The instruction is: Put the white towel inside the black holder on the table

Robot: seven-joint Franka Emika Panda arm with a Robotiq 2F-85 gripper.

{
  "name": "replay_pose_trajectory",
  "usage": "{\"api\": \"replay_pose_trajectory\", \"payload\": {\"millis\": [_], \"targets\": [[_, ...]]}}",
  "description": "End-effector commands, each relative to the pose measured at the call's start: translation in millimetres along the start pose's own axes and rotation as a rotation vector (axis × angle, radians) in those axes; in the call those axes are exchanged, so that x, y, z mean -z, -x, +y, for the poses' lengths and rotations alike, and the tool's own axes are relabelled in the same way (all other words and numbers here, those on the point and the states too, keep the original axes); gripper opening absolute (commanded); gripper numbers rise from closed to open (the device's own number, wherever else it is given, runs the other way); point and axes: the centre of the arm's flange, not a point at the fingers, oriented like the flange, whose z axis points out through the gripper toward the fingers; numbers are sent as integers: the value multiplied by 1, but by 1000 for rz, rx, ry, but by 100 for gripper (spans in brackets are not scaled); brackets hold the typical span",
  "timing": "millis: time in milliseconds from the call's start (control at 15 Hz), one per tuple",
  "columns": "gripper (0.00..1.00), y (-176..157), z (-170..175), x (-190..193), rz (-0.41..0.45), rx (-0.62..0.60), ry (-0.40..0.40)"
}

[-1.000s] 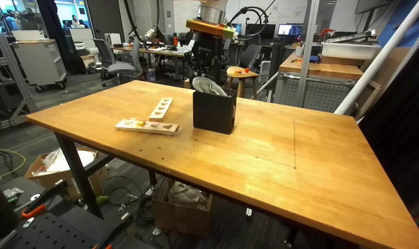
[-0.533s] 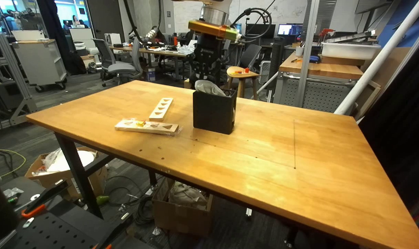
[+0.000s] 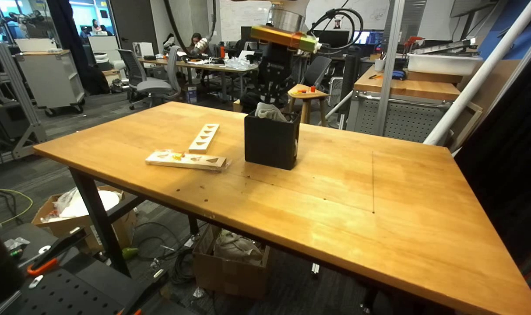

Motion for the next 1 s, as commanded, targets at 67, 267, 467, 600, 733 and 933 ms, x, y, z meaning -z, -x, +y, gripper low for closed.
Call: {"api": "replay_pose_trajectory", "payload": {"millis": [67, 267, 467, 600, 733, 933], "targets": [[0, -2, 15, 1, 32, -12, -26], [0, -7, 18, -3, 32, -16, -44], [0, -12, 21, -6, 30, -16, -50], [0, -14, 24, -7, 2, -8, -32], [0, -14, 29, -9, -19, -6, -21], [0, -14, 34, -16, -28, -11, -28]]}}
